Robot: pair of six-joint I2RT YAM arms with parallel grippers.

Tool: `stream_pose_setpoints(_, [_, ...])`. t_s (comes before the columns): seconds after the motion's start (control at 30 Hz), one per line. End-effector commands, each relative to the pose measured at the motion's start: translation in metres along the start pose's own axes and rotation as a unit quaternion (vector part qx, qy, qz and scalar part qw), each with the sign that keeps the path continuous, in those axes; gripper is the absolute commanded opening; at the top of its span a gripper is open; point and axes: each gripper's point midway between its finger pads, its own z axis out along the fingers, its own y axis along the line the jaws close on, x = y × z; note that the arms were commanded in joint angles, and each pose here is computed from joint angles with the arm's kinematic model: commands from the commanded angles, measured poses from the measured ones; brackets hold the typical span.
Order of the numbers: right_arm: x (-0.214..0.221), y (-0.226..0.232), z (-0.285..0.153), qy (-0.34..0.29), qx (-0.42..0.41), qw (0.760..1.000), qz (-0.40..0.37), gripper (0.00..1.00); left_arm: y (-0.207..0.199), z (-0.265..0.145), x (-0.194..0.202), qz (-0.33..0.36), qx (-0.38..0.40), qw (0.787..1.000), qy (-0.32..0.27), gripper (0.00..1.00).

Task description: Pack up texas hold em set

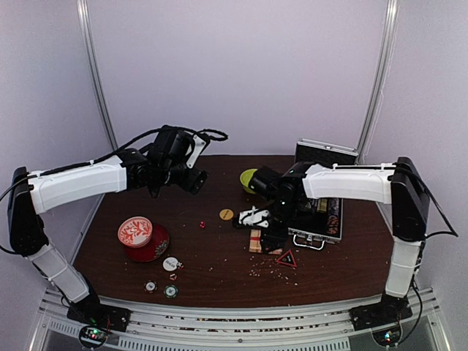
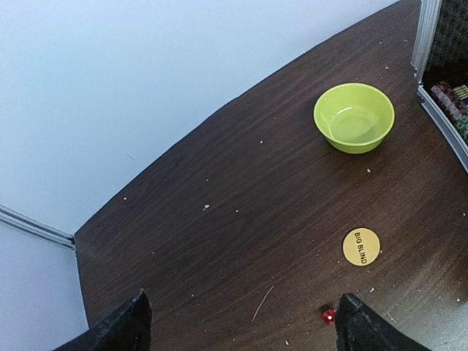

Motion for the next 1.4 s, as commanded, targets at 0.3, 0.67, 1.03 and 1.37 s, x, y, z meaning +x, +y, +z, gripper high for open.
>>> stream_pose_setpoints(0.3, [0.111, -0.104, -0.074, -0.003, 0.100, 0.980, 0.174, 0.60, -0.007, 0.006, -0.001, 0.006, 0.011, 1.000, 0.000, 0.88])
stream_pose_setpoints(0.67, [0.156, -0.130, -0.070, 0.057, 0.098, 0.974, 0.194, 0.60, -0.010, 0.008, 0.001, 0.008, 0.013, 1.000, 0.005, 0.88])
stream_pose_setpoints(1.03, [0.162, -0.118, -0.051, 0.102, 0.030, 0.979, 0.172, 0.60, -0.011, 0.009, 0.001, 0.010, 0.015, 1.000, 0.007, 0.88])
stream_pose_setpoints(1.37, [0.158, -0.120, -0.039, 0.116, 0.017, 0.980, 0.161, 0.60, -0.012, 0.011, 0.003, 0.012, 0.017, 1.000, 0.011, 0.88])
